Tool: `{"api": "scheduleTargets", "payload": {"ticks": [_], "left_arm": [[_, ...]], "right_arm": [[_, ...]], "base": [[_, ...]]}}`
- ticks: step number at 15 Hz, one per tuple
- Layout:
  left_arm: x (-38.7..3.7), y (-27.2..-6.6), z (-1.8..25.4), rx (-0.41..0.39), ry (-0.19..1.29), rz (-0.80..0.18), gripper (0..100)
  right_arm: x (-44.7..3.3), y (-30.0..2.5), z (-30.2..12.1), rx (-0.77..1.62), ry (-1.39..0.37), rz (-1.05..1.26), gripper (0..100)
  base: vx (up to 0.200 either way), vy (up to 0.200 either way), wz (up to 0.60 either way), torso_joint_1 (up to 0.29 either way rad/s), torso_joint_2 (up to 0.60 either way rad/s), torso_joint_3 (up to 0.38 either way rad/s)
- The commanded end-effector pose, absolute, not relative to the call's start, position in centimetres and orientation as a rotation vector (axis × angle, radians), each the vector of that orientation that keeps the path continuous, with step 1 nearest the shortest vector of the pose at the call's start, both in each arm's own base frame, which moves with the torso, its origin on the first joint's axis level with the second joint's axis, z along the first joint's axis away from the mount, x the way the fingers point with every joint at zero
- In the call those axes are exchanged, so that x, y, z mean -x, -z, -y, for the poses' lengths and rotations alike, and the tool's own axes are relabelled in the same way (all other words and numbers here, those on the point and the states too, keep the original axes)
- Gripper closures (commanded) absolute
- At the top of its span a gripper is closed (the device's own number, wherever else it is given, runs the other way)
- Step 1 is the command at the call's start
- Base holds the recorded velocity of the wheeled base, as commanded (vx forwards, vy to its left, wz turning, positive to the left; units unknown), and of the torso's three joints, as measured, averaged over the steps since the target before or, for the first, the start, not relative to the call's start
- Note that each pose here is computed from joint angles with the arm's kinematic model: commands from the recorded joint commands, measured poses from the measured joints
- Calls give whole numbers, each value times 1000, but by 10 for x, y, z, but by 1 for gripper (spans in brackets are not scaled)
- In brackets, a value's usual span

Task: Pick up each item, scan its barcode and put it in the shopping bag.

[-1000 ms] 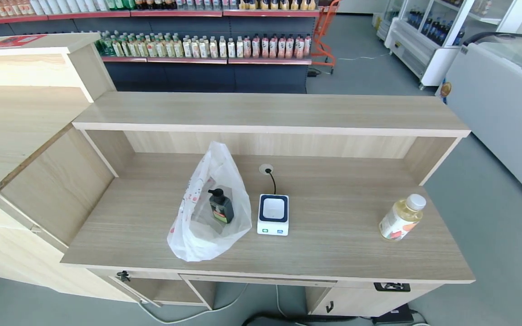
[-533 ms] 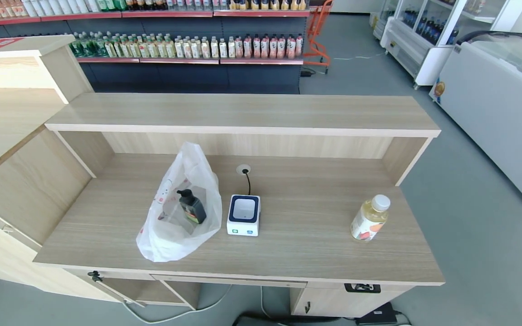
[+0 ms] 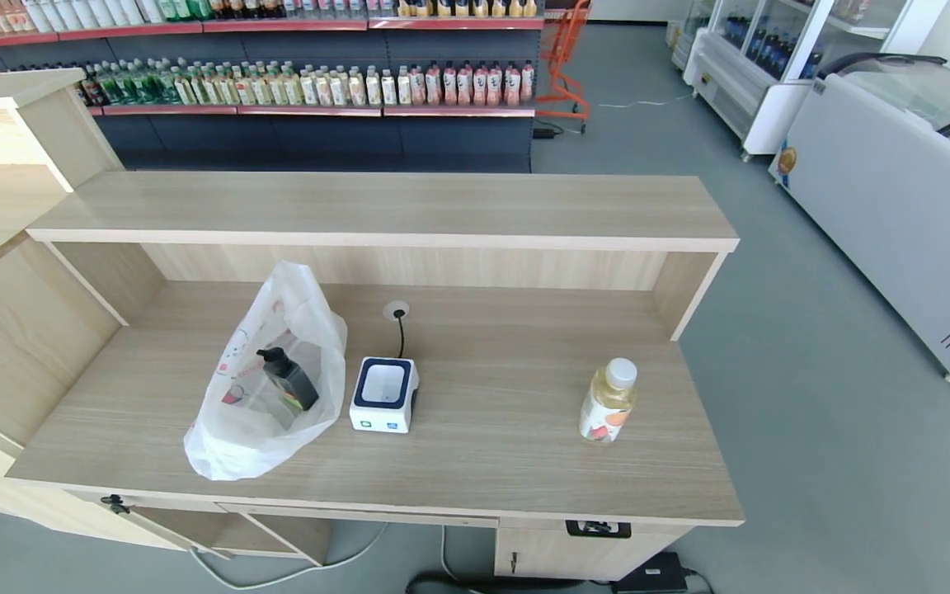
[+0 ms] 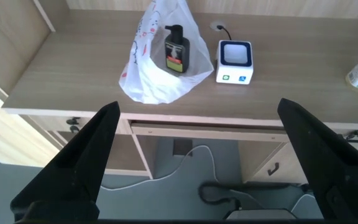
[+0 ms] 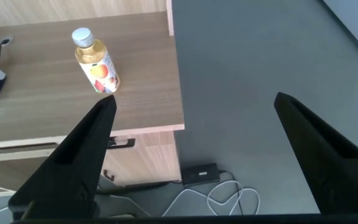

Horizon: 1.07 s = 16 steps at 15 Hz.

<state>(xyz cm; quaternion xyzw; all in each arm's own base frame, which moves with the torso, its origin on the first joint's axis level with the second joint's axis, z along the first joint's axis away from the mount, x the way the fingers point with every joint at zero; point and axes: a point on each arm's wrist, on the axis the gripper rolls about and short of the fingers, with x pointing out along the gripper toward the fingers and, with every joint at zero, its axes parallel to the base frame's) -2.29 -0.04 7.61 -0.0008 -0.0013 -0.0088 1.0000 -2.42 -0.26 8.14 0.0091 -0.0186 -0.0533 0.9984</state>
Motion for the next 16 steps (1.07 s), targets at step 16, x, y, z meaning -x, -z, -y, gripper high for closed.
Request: {"api": "scheduleTargets", "payload": {"ticks": [16], "left_arm": [[23,-76,0,3,17,3,0]], "right_arm": [[-207,-80,-58,91,-226,-830,0]], "base": [[0,0,0,0,0,0]]}}
